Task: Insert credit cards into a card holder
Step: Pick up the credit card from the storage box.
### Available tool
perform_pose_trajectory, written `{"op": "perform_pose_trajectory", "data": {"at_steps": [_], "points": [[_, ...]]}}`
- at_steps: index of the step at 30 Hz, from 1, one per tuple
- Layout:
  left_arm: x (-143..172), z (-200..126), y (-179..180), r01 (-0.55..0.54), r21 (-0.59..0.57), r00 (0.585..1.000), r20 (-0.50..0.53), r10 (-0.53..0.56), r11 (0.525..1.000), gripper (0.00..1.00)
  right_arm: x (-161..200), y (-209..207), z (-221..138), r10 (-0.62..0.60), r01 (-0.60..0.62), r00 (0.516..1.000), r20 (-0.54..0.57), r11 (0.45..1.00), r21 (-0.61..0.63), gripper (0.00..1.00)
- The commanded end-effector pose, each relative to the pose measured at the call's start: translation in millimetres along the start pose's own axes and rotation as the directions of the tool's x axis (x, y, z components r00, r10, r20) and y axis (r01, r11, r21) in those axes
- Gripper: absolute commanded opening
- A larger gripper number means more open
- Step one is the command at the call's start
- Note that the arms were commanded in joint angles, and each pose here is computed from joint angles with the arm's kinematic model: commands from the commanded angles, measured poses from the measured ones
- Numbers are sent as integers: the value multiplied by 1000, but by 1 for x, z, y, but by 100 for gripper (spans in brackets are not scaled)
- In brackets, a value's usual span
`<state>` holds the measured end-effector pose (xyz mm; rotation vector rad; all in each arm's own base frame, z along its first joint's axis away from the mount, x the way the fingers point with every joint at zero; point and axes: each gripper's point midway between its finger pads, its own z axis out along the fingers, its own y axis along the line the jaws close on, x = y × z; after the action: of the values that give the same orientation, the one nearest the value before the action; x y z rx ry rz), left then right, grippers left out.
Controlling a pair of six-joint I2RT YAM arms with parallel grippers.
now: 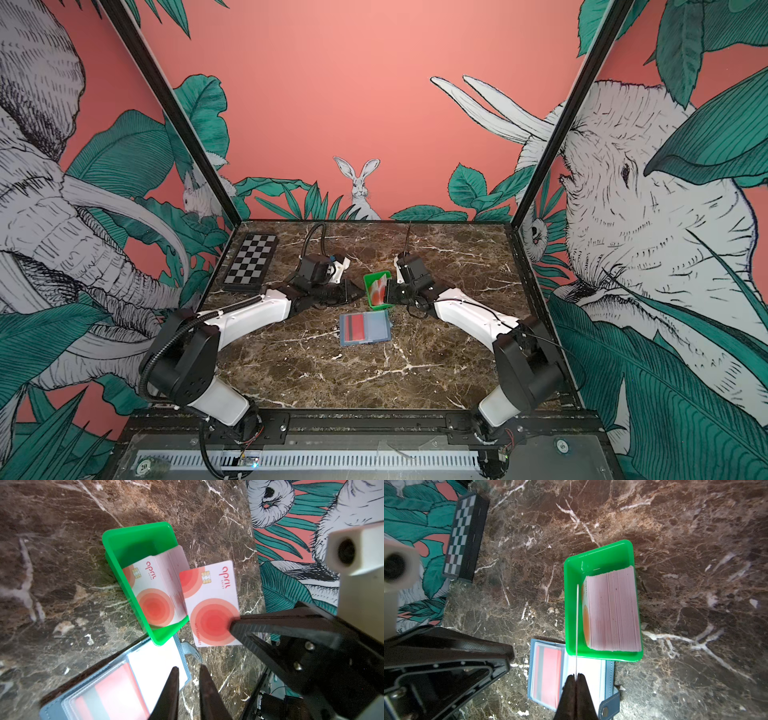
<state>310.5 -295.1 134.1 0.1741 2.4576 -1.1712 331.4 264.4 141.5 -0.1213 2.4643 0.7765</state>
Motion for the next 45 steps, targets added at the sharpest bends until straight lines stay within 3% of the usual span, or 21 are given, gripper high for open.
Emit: {"op": "perform_pose_trajectory", "data": {"at_steps": [1,7,17,30,45], "points": [[1,-12,-15,13,99,999,43,-18,995,21,-9,20,-18,13,-9,998,54,997,-82,0],[16,-22,-32,34,284,996,71,-57,958,21,-1,37,-35,34,-25,998,48,981,-193,0],[28,-34,-43,63,456,987,105,-124,888,23,7,63,-57,98,-76,994,40,923,-378,0],[27,-32,-48,93,520,984,84,-159,849,26,9,78,-66,139,-114,990,17,870,-480,0],[18,-39,-59,80,558,981,103,-165,826,19,25,67,-52,148,-151,988,-41,881,-448,0]]}}
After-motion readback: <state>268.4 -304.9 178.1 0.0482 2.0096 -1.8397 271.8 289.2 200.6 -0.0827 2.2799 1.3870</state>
